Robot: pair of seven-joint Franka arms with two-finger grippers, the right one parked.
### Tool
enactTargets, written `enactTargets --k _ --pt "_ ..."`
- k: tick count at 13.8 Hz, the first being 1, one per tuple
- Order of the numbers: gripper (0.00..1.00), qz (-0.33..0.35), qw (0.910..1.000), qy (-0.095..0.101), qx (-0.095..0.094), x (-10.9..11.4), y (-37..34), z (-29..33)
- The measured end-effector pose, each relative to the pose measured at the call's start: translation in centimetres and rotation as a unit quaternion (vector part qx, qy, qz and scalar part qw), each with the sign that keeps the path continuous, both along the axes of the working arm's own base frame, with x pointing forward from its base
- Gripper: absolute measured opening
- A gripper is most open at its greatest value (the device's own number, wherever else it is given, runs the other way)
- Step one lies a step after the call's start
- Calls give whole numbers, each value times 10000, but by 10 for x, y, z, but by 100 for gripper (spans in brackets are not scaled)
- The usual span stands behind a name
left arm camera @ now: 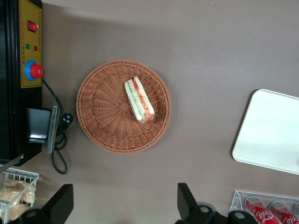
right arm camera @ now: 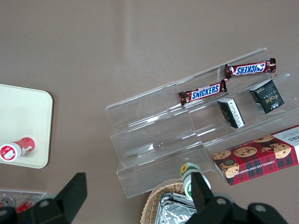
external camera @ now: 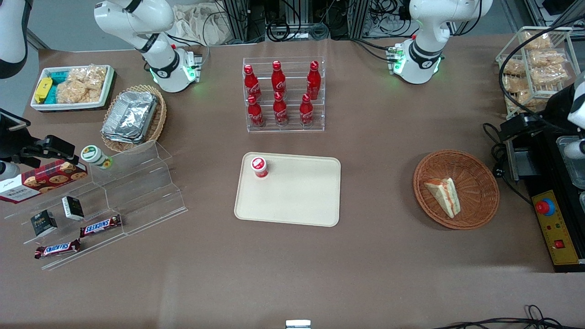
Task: Place sandwich from basket to tray
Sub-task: 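Move the left gripper over the wicker basket toward the sandwich, then lower the left gripper and close it on the wrapped sandwich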
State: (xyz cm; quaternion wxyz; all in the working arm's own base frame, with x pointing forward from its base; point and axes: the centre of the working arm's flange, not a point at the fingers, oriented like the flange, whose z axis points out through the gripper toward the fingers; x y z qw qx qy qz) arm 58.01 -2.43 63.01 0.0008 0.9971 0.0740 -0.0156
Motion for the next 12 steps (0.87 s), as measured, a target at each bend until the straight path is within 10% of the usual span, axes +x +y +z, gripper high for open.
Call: enactTargets --k 12 --pt "100 870 9954 394 24 70 9 -259"
